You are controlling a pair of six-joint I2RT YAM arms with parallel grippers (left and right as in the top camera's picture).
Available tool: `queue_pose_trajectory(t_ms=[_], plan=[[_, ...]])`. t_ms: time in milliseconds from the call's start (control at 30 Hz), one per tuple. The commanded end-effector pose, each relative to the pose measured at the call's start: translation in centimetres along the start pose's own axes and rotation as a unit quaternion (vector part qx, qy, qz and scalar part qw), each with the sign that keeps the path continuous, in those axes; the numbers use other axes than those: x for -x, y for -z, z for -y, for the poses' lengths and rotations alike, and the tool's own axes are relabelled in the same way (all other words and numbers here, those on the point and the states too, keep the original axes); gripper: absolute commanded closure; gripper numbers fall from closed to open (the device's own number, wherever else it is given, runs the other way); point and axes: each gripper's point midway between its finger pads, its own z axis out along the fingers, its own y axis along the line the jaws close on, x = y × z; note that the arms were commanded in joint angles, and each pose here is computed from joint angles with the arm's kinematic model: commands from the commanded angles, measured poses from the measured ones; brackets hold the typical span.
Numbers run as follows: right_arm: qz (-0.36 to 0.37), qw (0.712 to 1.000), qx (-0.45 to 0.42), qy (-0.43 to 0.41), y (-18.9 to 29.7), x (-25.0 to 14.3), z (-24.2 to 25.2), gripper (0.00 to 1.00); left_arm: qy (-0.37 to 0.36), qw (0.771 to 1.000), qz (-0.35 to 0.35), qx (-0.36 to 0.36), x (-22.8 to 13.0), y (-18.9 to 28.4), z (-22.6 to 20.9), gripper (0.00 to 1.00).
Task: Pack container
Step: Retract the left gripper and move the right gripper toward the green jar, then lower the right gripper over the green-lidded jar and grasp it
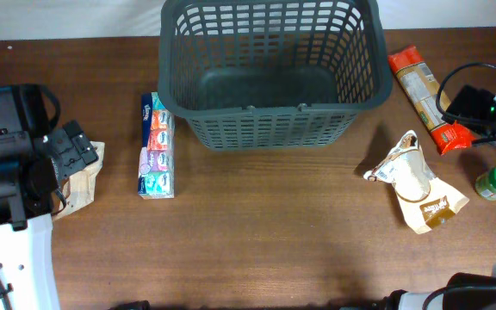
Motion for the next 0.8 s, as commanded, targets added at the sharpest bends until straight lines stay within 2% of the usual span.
queue_pose_trajectory(t_ms=[0, 133, 200, 267, 433, 600, 767], plan=[[0.001, 1.0, -0.026, 0.006, 0.0, 0.0, 1.1, 0.01, 0.003, 1.0, 0.001, -0.003, 0.2, 0.2, 0.0, 0.0], [0.042, 0.991, -0.108, -0.067, 0.1, 1.8, 5.0, 0.01, 0.003, 1.0, 0.001, -0.003, 0.1, 0.2, 0.0, 0.0], [0.046, 0.986, -0.117, -0.106, -0.4, 2.5, 7.0, 0.01, 0.002, 1.0, -0.002, -0.002, 0.0, 0.2, -0.1, 0.0], [0.026, 0.984, -0.102, -0.146, -1.7, 2.5, 8.7, 0.01, 0.001, 1.0, -0.006, -0.001, -0.2, 0.2, -0.1, 0.0], [-0.079, 0.972, -0.036, -0.218, -6.0, 0.4, 11.1, 0.01, -0.001, 1.0, -0.01, 0.001, -0.4, 0.2, -0.2, 0.0], [-0.124, 0.964, -0.059, -0.228, -8.5, -0.8, 12.5, 0.01, 0.001, 1.0, -0.007, -0.001, -0.2, 0.2, -0.1, 0.0], [-0.095, 0.962, -0.115, -0.229, -9.1, 0.2, 14.3, 0.01, -0.001, 1.0, -0.01, 0.0, -0.4, 0.2, -0.2, 0.0]])
